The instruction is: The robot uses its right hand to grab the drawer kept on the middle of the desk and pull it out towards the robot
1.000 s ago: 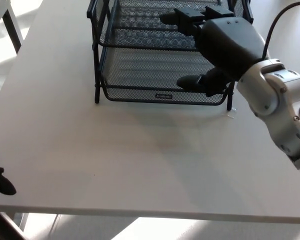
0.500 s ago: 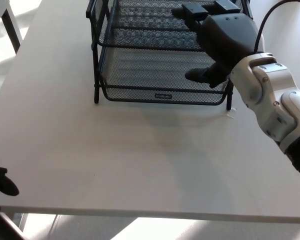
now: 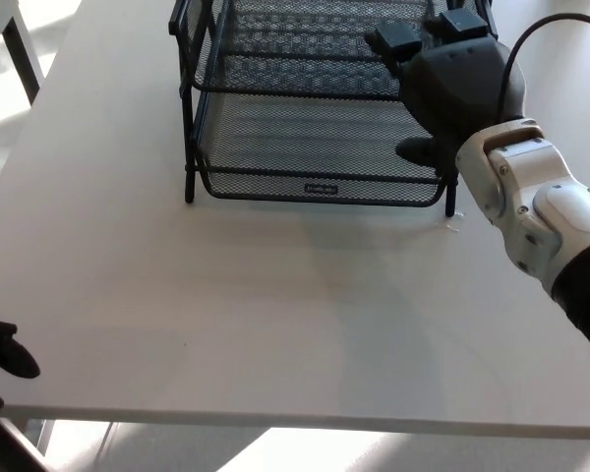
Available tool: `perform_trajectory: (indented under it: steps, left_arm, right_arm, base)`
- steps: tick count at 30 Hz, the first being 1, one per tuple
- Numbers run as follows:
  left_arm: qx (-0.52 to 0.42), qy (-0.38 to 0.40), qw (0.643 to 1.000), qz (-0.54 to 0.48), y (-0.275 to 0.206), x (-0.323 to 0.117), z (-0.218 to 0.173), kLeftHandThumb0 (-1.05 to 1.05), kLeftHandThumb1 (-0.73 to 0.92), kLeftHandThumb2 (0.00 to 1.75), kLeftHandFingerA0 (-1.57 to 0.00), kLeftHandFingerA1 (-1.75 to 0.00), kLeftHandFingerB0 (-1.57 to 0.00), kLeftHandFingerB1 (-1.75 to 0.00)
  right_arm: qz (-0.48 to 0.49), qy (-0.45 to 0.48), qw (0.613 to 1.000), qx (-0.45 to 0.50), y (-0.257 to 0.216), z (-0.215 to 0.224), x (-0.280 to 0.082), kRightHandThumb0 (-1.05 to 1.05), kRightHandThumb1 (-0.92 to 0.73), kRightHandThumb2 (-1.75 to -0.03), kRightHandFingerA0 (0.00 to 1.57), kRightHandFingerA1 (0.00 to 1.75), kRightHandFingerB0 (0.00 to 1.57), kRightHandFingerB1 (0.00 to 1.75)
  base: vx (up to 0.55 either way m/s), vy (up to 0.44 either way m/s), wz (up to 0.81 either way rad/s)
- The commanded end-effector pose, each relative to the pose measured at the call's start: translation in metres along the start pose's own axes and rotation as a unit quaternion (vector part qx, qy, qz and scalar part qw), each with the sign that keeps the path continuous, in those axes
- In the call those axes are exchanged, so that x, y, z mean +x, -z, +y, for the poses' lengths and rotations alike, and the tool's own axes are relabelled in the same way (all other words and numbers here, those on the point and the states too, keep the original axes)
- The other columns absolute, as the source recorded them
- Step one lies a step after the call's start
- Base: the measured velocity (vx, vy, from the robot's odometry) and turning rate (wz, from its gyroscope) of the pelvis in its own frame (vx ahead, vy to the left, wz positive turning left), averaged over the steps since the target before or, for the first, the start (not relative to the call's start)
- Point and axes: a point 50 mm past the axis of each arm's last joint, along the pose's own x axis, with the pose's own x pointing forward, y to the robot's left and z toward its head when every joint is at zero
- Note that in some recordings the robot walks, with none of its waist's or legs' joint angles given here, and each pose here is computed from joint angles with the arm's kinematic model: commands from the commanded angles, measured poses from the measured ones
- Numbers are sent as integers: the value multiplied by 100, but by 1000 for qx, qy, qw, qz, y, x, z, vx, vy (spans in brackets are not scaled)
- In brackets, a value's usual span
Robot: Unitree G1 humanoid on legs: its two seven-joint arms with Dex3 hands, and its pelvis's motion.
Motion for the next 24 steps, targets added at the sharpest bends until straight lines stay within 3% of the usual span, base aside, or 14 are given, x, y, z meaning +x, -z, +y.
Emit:
perform_trajectory:
  steps: [1,4,6,8,9,10,11,12,16,17,18,19,20,24]
  left_arm:
    - [20,14,1000,-13,0,2,4,-30,57,57,-80,-94,-83,-64]
    - [21,15,1000,-14,0,2,4,-31,57,57,-80,-95,-83,-65]
    - [24,16,999,-15,0,2,4,-30,57,57,-80,-96,-83,-65]
    - [26,20,999,-11,0,2,4,-30,58,56,-78,-91,-82,-64]
    - [23,20,999,-10,0,2,4,-30,58,57,-78,-89,-82,-63]
    - [23,19,999,-10,0,2,4,-30,58,57,-78,-88,-82,-62]
    - [24,19,999,-10,0,4,5,-30,58,57,-77,-86,-81,-61]
    - [23,19,1000,-9,0,5,5,-31,58,57,-77,-86,-82,-62]
    - [25,21,999,-11,0,5,6,-30,58,57,-77,-86,-82,-61]
    - [26,21,999,-11,0,5,6,-31,58,57,-77,-86,-82,-62]
    - [25,20,999,-12,-1,5,6,-30,58,57,-78,-87,-82,-63]
    - [25,20,999,-13,-1,5,6,-30,58,57,-78,-87,-82,-63]
    - [20,18,1000,-12,-1,5,6,-30,58,57,-79,-88,-83,-63]
    - [23,17,999,-14,-1,5,6,-30,58,57,-80,-90,-83,-64]
  right_arm:
    - [2,103,990,-101,6,-15,8,-33,-27,-88,9,56,7,54]
    - [-2,115,986,-120,7,-15,8,-31,-23,-86,12,56,10,54]
    - [-6,121,981,-148,8,-15,8,-55,-37,-72,17,54,15,47]
    - [-7,133,975,-180,11,-16,8,-29,-55,-56,26,51,21,39]
    - [-4,129,975,-182,11,-18,10,-25,-55,-56,28,52,19,39]
    - [1,128,974,-189,11,-20,11,-20,-37,-88,29,62,11,53]
    - [4,138,972,-188,14,-22,11,-25,-58,-57,44,59,23,40]
    - [-1,135,974,-184,14,-23,12,-30,-55,-56,63,80,22,42]
    - [-37,142,971,-189,15,-22,9,-30,-53,-57,82,130,40,47]
    - [-48,152,968,-192,15,-22,8,-30,-51,-57,89,132,49,48]
    - [-57,152,969,-186,15,-22,7,-38,-39,-83,102,118,50,63]
    - [-59,151,970,-183,15,-21,7,-38,-39,-83,102,118,50,63]
    - [-67,170,966,-183,14,-21,5,-31,-50,-59,94,131,66,55]
    - [-73,189,965,-167,14,-17,2,-40,-49,-60,88,152,91,63]
  base:
    - [0,0,0]
    - [0,0,0]
    - [0,0,0]
    - [0,0,0]
    - [0,0,0]
    - [0,0,0]
    - [0,0,0]
    - [0,0,0]
    - [0,0,0]
    - [0,0,0]
    - [0,0,0]
    - [0,0,0]
    - [0,0,0]
    - [0,0,0]
